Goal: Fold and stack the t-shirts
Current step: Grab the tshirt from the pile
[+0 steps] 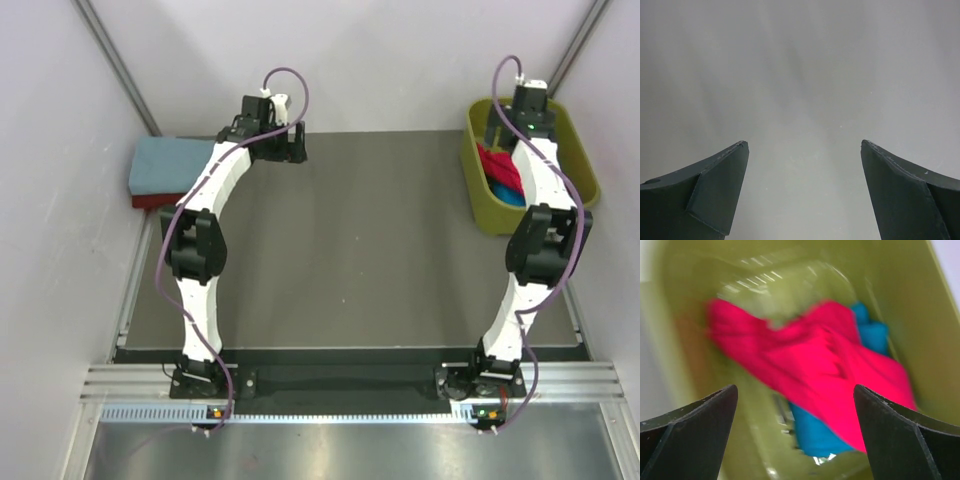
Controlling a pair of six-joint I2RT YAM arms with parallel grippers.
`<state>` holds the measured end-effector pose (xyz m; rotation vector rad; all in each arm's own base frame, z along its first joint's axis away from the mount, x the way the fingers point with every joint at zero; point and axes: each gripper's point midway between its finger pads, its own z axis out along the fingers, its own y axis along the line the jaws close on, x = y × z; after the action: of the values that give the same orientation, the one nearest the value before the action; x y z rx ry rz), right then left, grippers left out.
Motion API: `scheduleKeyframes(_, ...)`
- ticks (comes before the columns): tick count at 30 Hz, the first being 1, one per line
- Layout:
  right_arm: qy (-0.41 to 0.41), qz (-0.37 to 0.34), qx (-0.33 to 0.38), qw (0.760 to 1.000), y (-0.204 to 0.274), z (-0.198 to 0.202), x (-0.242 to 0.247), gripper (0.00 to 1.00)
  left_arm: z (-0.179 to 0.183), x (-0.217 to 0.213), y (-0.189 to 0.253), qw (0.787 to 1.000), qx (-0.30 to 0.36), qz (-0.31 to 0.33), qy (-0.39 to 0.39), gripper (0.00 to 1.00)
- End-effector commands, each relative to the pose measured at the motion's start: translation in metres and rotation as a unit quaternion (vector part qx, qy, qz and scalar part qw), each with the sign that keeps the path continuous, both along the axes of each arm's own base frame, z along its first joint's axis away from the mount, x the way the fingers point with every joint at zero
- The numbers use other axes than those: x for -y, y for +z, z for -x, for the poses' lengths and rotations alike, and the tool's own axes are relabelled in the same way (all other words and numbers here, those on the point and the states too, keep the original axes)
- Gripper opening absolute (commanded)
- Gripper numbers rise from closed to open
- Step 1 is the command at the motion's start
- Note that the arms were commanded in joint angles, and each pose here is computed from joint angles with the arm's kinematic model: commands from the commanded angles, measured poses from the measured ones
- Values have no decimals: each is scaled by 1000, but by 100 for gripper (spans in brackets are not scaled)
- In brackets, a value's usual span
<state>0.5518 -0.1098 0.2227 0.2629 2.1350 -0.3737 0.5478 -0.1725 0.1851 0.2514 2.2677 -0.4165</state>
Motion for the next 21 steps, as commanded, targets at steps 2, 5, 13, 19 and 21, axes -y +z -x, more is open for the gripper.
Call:
scheduleKeyframes(2,-39,-1,-12,999,-10,17,39,100,5,13,6,999,19,-26,-35,98)
scheduleKeyframes(5,-48,-15,-34,998,-30,29,51,100,7,17,3,999,16,-24,-42,98)
scheduleKeyframes(13,-98,-65,-85,989,-84,62,94,100,11,33,-1,997,17,-26,-67,98)
scheduleKeyframes(19,-113,-83,-116,983,-114,77,110,95,13,39,-1,996,19,-20,-81,86)
scheduleKeyframes(21,-113,-83,-120,983,-119,79,112,70,15,39,-2,996,16,-20,-82,86)
